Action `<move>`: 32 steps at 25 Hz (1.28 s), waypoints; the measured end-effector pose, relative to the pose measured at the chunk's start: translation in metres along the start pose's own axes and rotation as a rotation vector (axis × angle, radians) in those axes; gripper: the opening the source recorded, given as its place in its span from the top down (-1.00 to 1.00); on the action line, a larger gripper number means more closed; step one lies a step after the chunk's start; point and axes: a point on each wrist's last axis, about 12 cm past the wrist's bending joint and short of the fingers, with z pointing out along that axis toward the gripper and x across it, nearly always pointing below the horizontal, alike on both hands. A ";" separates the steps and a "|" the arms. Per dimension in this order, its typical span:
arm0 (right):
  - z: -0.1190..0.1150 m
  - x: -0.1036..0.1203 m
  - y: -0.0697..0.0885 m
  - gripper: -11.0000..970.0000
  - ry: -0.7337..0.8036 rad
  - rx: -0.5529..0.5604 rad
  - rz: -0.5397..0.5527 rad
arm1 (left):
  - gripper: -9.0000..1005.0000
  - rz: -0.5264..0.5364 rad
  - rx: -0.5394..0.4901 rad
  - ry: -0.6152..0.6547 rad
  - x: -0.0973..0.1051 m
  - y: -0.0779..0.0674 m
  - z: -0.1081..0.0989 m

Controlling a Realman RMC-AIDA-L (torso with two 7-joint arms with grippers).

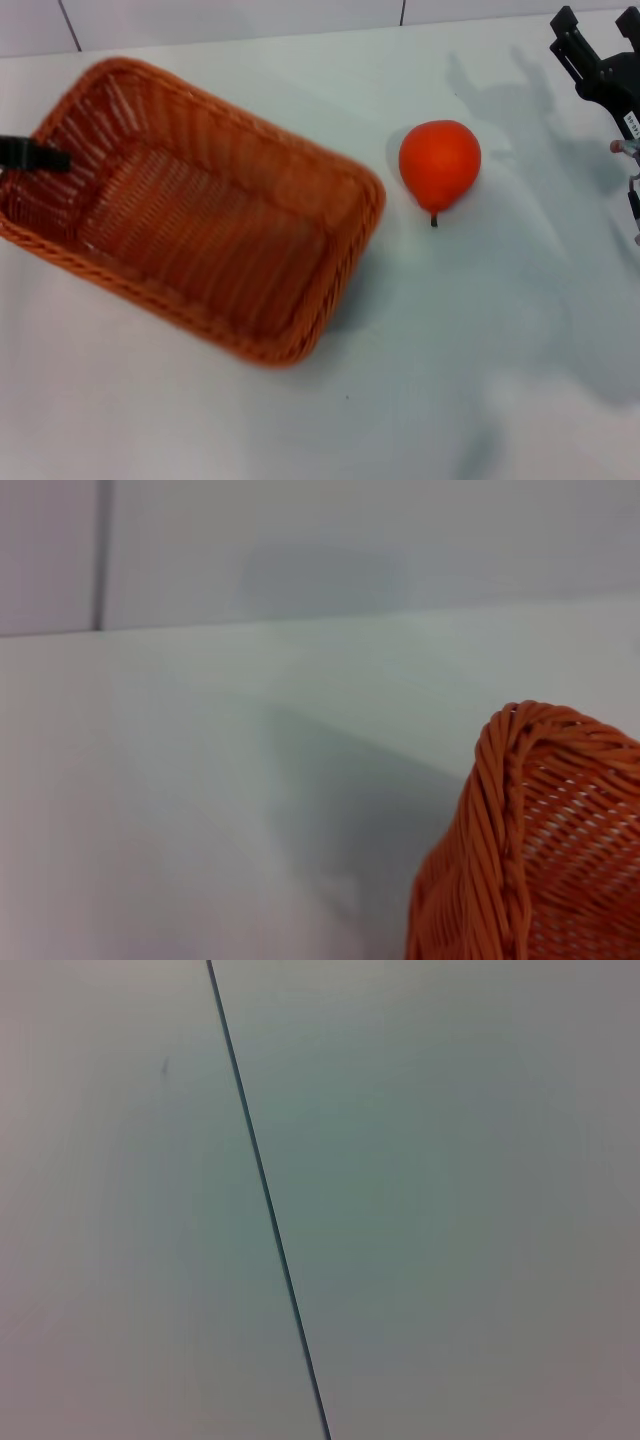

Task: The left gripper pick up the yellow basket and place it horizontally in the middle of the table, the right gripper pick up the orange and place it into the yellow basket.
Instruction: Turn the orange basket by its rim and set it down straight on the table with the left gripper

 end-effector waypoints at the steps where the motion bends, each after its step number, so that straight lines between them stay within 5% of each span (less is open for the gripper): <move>1: 0.000 0.000 0.000 -0.95 0.000 0.000 0.000 | 0.63 -0.032 0.003 -0.015 0.001 0.002 -0.002; 8: 0.002 0.000 -0.001 -0.95 0.001 0.004 0.000 | 0.66 -0.270 0.036 -0.125 0.027 0.022 -0.013; 16: 0.005 0.000 -0.002 -0.95 -0.006 0.005 0.000 | 0.66 -0.399 0.090 -0.169 0.058 0.028 -0.005; 32: 0.008 0.000 -0.002 -0.95 -0.010 0.007 -0.001 | 0.66 -0.469 0.051 -0.239 0.075 0.029 0.005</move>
